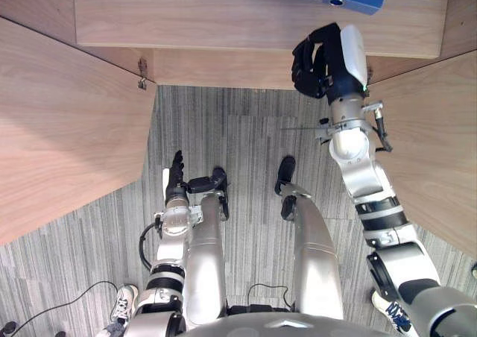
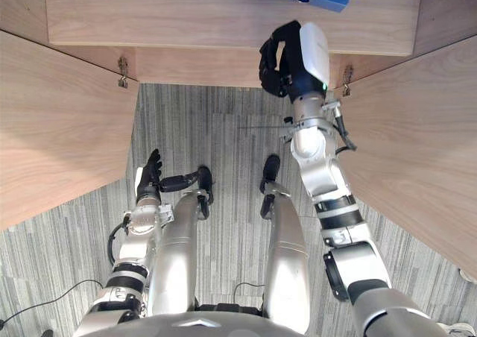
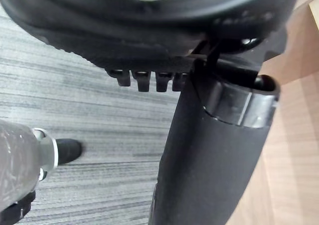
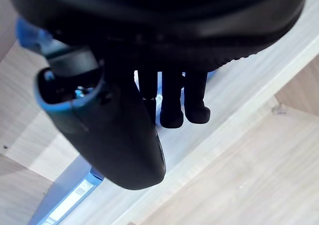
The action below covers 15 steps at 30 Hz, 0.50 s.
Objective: Walk over to the cabinet, pick up the folder, carry it to the office cabinet, place the folder inside the office cabinet, then close the office cabinet door
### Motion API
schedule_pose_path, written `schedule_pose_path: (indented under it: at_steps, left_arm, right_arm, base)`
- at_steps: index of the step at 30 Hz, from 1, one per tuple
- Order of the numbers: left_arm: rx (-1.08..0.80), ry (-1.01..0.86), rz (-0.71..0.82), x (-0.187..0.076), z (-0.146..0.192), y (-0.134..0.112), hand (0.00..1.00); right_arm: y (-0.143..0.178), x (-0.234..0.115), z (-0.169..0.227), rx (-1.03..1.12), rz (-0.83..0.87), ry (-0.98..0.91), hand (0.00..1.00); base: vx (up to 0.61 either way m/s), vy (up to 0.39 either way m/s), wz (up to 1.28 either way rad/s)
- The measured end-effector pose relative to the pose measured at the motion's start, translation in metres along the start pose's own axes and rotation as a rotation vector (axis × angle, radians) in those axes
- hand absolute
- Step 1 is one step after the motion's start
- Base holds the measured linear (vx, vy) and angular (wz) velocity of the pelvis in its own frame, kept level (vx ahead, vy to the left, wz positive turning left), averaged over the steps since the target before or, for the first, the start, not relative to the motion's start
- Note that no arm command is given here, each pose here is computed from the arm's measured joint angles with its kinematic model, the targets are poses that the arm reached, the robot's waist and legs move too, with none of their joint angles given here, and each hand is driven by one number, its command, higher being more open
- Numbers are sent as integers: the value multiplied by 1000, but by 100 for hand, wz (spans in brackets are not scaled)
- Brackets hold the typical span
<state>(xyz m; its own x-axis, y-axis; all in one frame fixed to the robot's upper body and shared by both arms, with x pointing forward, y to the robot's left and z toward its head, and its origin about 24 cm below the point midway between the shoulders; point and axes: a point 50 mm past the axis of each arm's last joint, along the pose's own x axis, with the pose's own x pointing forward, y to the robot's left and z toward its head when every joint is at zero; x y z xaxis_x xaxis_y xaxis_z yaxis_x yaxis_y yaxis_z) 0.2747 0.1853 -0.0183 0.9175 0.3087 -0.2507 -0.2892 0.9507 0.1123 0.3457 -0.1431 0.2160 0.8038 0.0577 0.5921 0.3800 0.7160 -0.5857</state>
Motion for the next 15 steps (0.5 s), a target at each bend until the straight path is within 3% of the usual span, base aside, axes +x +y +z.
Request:
schedule_pose_path:
  at_steps: [15]
  left_arm:
    - [-20,6,40,8,4,0,100]
  right_arm:
    - [-38,54,16,-51,-115,-21,0]
  base:
    - [-12,5,2]
